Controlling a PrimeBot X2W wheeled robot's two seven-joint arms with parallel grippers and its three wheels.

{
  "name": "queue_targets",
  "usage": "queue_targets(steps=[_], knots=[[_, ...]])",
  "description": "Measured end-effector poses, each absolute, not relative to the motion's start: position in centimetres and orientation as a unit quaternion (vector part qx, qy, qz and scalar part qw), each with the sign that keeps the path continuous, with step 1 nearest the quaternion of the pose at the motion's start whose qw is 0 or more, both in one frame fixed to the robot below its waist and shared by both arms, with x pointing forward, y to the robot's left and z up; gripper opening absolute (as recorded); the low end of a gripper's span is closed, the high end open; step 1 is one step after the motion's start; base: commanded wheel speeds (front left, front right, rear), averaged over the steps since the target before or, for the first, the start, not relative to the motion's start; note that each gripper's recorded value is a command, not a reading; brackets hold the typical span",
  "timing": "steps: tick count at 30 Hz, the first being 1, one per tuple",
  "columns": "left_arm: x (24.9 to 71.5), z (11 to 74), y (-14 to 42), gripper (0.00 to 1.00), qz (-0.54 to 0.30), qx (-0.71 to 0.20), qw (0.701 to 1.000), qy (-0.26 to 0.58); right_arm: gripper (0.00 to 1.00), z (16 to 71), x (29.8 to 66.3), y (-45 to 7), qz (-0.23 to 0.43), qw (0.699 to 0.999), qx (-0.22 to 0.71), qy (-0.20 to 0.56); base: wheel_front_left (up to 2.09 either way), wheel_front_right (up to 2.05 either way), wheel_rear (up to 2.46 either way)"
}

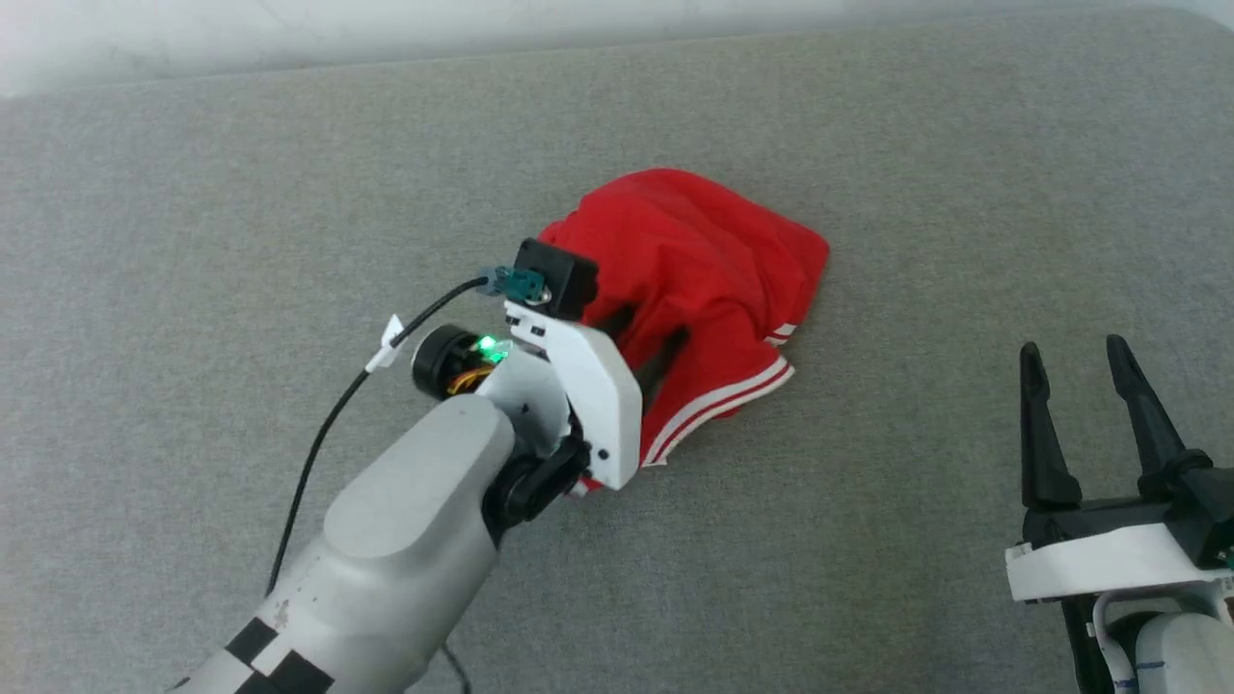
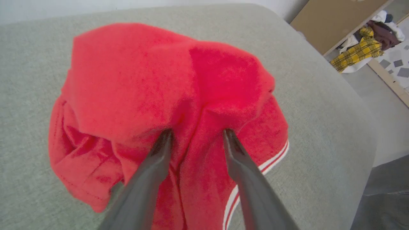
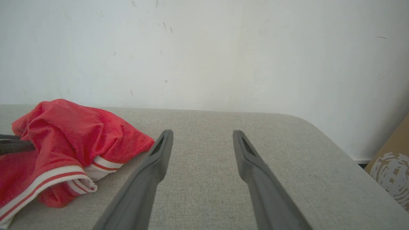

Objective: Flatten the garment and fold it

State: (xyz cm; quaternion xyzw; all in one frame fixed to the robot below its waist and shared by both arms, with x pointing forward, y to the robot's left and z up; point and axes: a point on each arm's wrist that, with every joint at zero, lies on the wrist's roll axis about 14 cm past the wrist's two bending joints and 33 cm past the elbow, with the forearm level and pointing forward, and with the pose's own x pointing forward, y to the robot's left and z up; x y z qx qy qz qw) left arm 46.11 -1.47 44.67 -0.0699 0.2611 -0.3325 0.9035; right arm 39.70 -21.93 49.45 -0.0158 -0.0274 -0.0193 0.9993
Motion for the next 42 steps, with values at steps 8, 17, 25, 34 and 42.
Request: queue_targets(steps=[8,17,25,34,42], knots=[[48.7,55.0,1.1,1.00,-0.310,-0.133,0.939,0.067,1.00,50.3,39.6,-21.1,-0.007,0.999,-0.014,-0.039,0.00,0.00,0.00],[44.5,59.1,13.4,1.00,-0.146,-0.117,0.978,-0.089,1.00,51.3,38.4,-19.7,0.013,0.999,-0.009,-0.052,0.00,0.00,0.00],[38.2,56.5,17.9,1.00,-0.041,-0.132,0.986,-0.089,1.00,50.5,37.7,-18.7,0.027,0.999,-0.006,-0.040,0.00,0.00,0.00],[35.5,53.2,17.6,1.00,-0.015,-0.175,0.983,-0.061,1.00,49.8,38.6,-18.2,0.036,0.999,-0.005,-0.024,0.00,0.00,0.00],[36.4,52.0,17.9,1.00,-0.013,-0.175,0.983,-0.057,1.00,50.4,43.6,-16.4,0.056,0.998,-0.014,0.010,0.00,0.00,0.00]])
